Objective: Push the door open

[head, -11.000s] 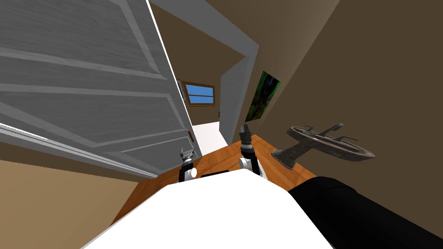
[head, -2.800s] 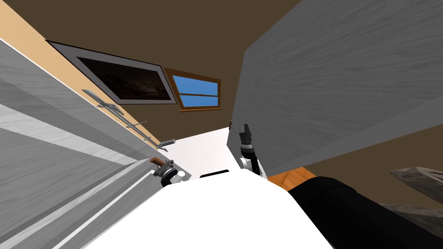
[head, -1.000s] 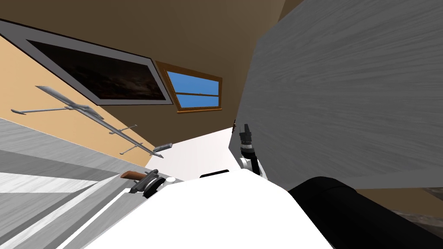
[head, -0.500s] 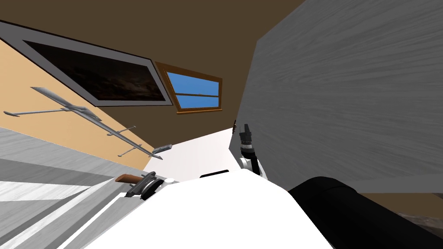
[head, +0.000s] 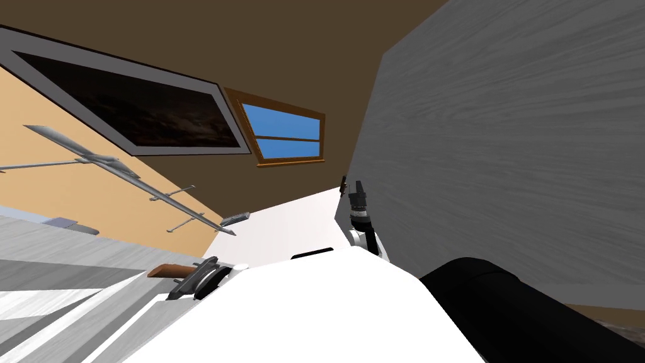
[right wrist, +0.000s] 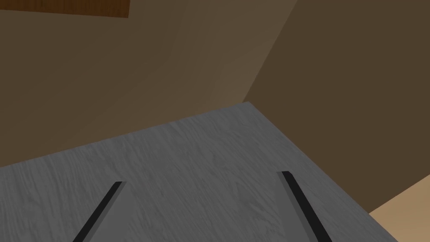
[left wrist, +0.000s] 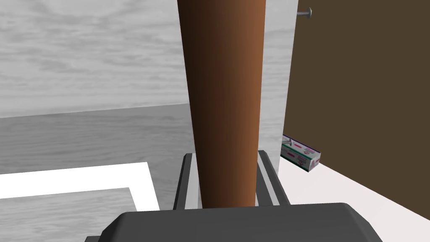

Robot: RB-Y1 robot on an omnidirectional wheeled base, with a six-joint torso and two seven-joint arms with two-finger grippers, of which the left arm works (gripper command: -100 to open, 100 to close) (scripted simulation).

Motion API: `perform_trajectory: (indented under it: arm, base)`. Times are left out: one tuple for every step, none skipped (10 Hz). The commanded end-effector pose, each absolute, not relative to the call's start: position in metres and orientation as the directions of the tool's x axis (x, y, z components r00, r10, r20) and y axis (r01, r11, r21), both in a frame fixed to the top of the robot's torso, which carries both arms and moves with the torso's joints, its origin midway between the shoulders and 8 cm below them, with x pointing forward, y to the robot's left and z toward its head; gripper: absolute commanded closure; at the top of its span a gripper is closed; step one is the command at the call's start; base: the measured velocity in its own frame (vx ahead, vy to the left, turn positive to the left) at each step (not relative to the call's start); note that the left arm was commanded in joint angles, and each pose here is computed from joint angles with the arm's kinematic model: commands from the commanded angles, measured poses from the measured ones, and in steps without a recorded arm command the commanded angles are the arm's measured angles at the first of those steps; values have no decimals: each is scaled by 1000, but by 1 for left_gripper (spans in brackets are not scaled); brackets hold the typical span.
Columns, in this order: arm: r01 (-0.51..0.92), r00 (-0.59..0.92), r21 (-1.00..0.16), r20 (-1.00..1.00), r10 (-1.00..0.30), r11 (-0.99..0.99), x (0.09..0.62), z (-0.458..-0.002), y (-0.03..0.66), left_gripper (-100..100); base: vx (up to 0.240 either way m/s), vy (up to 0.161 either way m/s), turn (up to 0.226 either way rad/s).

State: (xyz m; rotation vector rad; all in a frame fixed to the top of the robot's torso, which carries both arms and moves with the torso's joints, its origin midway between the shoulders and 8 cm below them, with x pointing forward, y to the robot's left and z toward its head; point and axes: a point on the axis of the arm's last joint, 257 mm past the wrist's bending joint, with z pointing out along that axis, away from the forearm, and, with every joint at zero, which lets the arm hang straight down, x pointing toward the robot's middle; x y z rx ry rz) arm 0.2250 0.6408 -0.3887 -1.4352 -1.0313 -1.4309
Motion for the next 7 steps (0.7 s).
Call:
perform_trajectory:
  arm:
    - [962,8,-12,1000,-14,-274,209,-388,650,100]
    - [964,7,-10,1000,-12,-265,205,-388,652,100]
    - [969,5,-7,1000,-8,-248,198,-389,655,100]
    - [972,3,-4,1000,-5,-235,192,-390,658,100]
    - [975,1,-2,1000,-2,-224,187,-391,659,100]
    - [972,4,-2,1000,5,-235,191,-394,655,100]
    - [979,2,-1,1000,4,-206,178,-394,661,100]
  base:
    - [97,44,-10]
    - [95,42,-10]
    - [108,34,-12]
    - [115,36,-15]
    - [102,52,3]
    - [42,26,11]
    - [101,56,42]
